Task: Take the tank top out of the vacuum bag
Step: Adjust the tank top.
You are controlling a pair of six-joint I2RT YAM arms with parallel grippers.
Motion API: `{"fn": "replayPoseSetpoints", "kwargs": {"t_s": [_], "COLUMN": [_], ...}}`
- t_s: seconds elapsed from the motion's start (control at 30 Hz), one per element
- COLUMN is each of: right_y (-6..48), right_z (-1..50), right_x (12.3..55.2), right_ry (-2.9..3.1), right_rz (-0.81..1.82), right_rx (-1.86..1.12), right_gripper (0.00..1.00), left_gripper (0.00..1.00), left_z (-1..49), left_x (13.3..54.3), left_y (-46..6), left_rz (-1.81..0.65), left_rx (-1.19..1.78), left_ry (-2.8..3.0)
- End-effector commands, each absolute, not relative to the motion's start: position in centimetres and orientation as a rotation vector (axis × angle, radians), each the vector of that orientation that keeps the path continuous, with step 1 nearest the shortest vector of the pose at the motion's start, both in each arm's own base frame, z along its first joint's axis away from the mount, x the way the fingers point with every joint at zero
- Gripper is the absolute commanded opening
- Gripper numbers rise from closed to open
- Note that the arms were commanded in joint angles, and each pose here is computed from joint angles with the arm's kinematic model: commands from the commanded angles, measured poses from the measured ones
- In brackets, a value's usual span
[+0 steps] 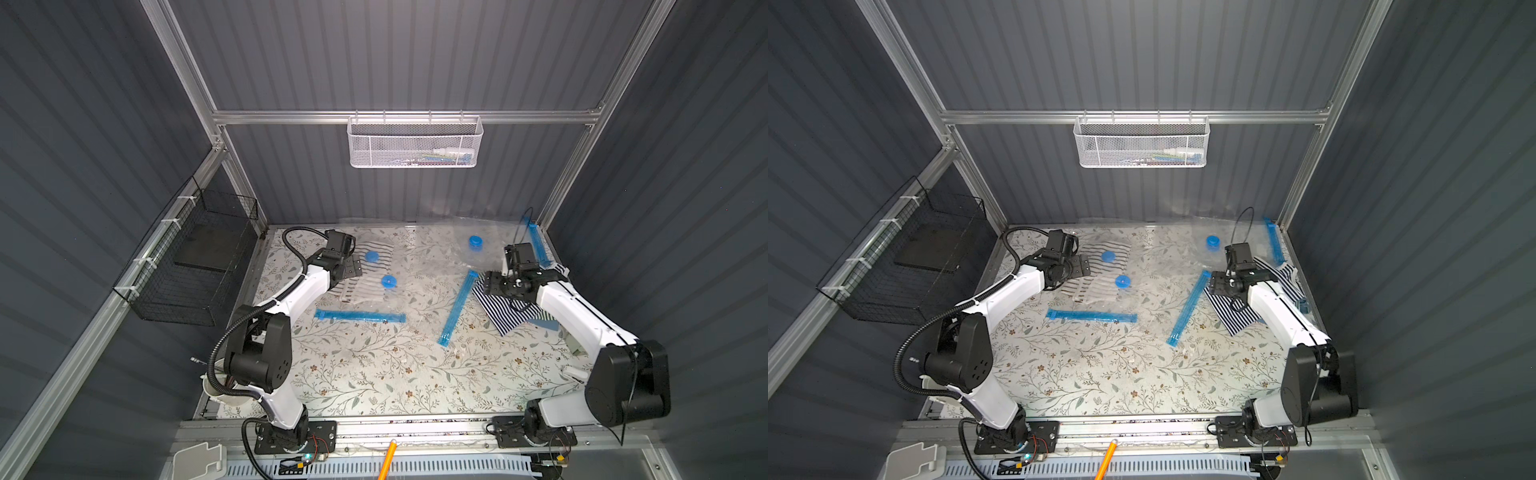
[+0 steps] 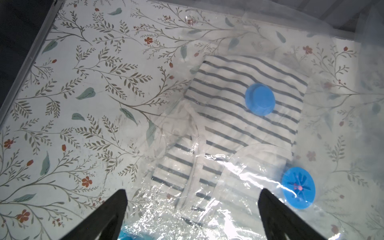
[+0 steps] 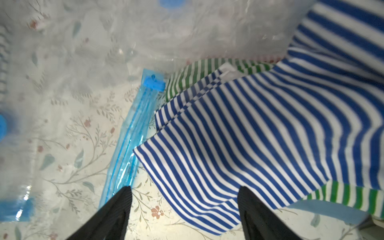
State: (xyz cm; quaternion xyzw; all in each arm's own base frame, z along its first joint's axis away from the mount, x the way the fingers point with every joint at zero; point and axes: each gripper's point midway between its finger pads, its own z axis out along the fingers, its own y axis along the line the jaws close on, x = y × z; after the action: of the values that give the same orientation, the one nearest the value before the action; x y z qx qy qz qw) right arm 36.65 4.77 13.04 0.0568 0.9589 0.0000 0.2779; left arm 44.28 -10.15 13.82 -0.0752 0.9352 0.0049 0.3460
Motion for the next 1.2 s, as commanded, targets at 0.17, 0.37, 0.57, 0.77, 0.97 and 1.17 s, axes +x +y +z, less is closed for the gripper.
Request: {"fn": "replayPoseSetpoints", "kwargs": {"t_s": [0.17,0.37,0.57,0.77,0.97,1.17], "right_y": [6.4,6.5,7.2,7.4,7.9,7.0], "right_z": [12.3,11.1,10.0,8.7,8.2,8.2], "right_x": [37.7,38.8,38.4,37.8,37.4,37.9], "right_ry": [2.586,2.580,2.589,2.591,2.580,2.553], "right_rz": [-0.334,-0.529,-0.570,-0.682,-0.721,-0.845], "right_rx": [-0.039,-0.100,-0.140,-0.189,-0.218,-0.217], "right_gripper": [0.80,0.80,0.80,0.80,0.80,0.56], "left_gripper": [1.00,1.00,1.00,1.00,1.00,1.00], "left_z": [12.7,12.5,12.3,12.1,12.1,11.9], "left_x": [43.3,43.1,43.3,43.4,43.2,43.1], "left_y": [-9.9,-9.7,-9.7,-10.0,-9.8,-9.8], "left_rz": [0.005,0.027,0.030,0.015,0.023,0.013], "left_rx": [-0.204,-0.188,-0.180,-0.175,-0.172,-0.170], "left_ry": [2.447,2.458,2.461,2.470,2.472,2.478]}}
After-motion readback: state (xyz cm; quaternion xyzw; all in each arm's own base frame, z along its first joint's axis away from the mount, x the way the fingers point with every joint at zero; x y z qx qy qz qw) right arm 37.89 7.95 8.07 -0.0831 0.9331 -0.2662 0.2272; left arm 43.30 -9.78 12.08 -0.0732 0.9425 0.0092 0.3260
